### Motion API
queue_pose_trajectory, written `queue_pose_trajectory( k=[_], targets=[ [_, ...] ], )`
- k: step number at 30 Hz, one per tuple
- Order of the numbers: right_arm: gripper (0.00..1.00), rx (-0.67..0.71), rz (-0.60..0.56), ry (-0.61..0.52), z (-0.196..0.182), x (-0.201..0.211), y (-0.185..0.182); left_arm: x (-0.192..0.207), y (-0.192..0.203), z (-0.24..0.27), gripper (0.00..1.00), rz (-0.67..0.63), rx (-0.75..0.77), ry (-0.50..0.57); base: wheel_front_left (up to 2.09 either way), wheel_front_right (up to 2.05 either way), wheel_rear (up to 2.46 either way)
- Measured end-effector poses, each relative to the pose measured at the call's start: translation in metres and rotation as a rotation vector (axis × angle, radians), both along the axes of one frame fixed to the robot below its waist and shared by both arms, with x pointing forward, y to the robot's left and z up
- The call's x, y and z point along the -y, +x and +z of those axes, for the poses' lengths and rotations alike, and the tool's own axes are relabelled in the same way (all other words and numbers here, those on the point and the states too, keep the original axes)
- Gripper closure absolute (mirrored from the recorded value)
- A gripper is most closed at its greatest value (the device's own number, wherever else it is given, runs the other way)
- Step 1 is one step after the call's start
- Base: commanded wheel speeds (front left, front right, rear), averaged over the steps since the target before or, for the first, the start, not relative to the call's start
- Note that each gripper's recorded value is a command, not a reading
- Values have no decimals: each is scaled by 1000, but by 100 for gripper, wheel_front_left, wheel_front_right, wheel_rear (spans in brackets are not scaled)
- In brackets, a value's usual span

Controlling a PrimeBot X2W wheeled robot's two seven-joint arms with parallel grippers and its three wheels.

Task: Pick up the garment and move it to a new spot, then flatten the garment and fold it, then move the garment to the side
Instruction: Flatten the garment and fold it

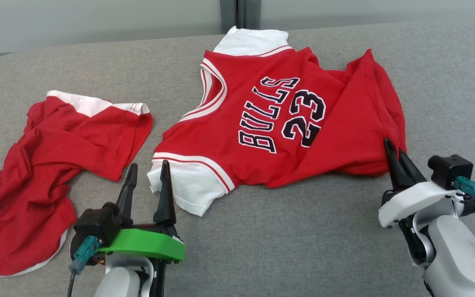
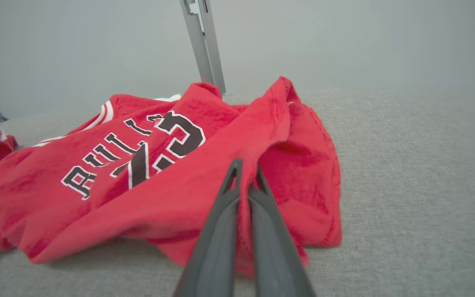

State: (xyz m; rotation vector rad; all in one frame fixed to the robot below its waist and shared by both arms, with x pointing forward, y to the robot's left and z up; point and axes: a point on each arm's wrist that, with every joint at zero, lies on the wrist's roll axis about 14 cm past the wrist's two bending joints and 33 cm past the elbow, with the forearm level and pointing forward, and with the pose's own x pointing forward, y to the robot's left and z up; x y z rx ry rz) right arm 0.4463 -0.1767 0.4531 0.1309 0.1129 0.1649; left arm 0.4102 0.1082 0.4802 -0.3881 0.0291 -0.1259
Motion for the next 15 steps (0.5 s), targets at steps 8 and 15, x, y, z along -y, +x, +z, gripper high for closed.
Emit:
queue_pose_trajectory(
  k=[8, 15],
  targets=[
    [100, 62, -7, -11, 27, 13, -19, 17, 1, 1, 0, -47, 3, -8, 0, 0, 0],
    [100, 118, 9, -80, 61, 21, -2, 20, 2, -3, 0, -60, -6, -12, 0, 0, 0]
  ],
)
